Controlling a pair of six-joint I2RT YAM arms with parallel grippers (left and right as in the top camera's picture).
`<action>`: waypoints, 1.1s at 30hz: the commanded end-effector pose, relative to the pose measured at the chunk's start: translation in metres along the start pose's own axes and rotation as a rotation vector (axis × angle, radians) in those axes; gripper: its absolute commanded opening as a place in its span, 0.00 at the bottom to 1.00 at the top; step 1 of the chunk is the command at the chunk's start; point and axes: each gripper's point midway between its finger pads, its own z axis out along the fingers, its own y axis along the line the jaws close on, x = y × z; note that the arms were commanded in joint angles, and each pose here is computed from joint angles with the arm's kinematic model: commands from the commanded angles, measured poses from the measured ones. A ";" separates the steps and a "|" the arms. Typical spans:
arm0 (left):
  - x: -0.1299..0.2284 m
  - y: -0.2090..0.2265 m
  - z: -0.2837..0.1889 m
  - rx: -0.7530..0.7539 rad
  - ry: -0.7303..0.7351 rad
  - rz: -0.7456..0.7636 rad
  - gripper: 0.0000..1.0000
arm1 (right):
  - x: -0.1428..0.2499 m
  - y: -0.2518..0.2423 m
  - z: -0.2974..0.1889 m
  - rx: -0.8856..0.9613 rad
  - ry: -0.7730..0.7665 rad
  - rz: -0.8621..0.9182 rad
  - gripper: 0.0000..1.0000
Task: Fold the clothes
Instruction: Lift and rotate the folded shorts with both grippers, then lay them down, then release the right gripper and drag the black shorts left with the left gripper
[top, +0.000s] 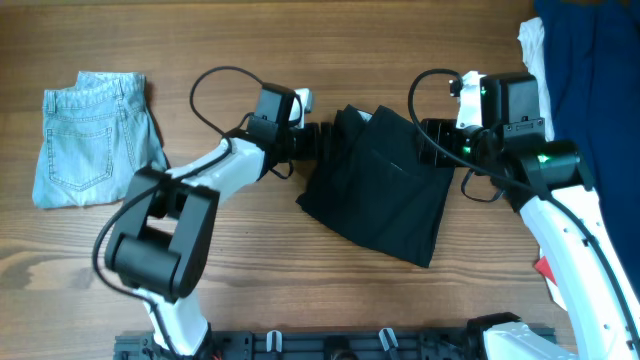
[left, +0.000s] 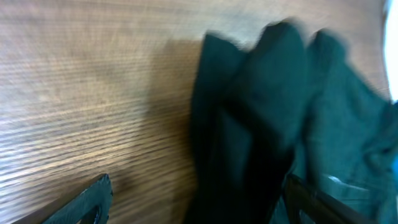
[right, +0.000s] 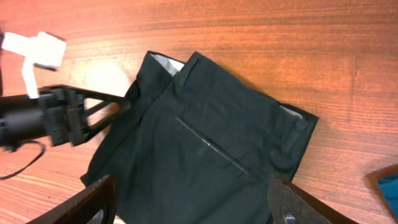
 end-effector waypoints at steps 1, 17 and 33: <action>0.023 -0.009 0.019 0.062 0.081 0.015 0.87 | -0.003 0.008 -0.005 -0.037 -0.010 0.001 0.78; 0.033 -0.027 0.025 0.108 0.107 -0.025 0.87 | 0.008 0.003 0.002 -0.017 0.024 0.005 0.78; 0.016 -0.063 0.012 0.346 0.113 -0.118 0.88 | 0.009 0.003 0.002 -0.017 0.025 0.007 0.78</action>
